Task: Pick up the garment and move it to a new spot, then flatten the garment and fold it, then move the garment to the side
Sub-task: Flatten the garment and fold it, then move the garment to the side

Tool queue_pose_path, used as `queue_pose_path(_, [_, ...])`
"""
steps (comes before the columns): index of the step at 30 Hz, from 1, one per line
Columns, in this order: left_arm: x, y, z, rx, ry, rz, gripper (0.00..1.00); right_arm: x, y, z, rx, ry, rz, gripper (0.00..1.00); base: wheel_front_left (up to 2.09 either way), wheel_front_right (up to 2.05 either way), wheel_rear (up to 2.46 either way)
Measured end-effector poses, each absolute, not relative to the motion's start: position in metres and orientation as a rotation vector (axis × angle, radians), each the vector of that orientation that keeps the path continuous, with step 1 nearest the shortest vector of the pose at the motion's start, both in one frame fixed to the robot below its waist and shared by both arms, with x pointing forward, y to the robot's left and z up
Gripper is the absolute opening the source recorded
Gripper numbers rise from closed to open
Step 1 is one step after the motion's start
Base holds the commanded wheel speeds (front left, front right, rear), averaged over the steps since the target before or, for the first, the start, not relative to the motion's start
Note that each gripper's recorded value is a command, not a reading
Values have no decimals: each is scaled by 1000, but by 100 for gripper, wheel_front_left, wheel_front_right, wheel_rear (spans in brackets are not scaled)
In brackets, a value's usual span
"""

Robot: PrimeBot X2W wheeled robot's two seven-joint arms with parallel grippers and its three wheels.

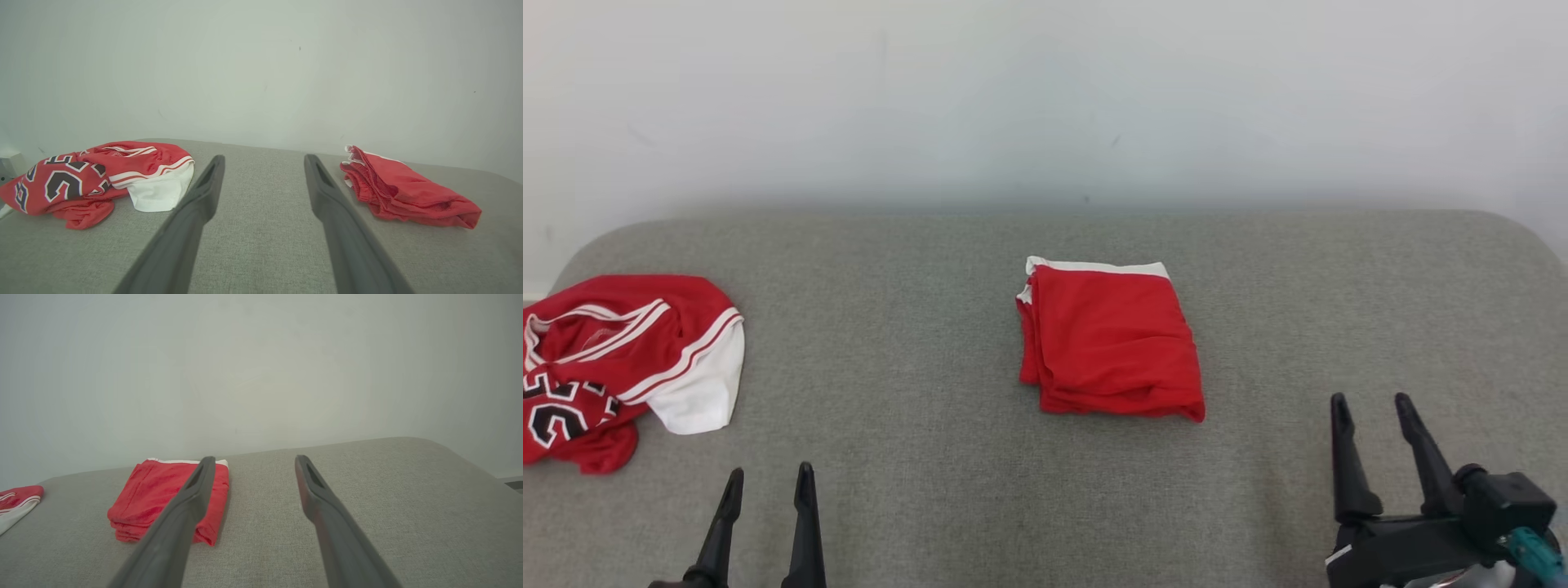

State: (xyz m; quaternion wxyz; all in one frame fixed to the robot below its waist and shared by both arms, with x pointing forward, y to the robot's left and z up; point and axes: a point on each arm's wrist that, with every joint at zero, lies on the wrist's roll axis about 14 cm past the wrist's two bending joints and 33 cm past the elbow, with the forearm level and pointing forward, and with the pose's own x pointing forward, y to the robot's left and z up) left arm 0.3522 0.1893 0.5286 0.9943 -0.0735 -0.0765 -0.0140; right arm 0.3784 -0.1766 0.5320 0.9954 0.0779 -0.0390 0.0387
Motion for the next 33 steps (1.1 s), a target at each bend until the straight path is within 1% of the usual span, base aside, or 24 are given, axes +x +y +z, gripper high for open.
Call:
queue_pose_path(6, [350,186,520,-177,-129,-36,100,366,-182,520,131,-59,60,100,0,0,0])
queue_pose_path(11, [345,187,511,-187,-105,-30,100,362,-176,502,85,3,77,100,0,0,0])
queue_pose_path(33, [338,187,508,-174,-97,-27,100,362,-167,495,84,30,101,100,0,0,0])
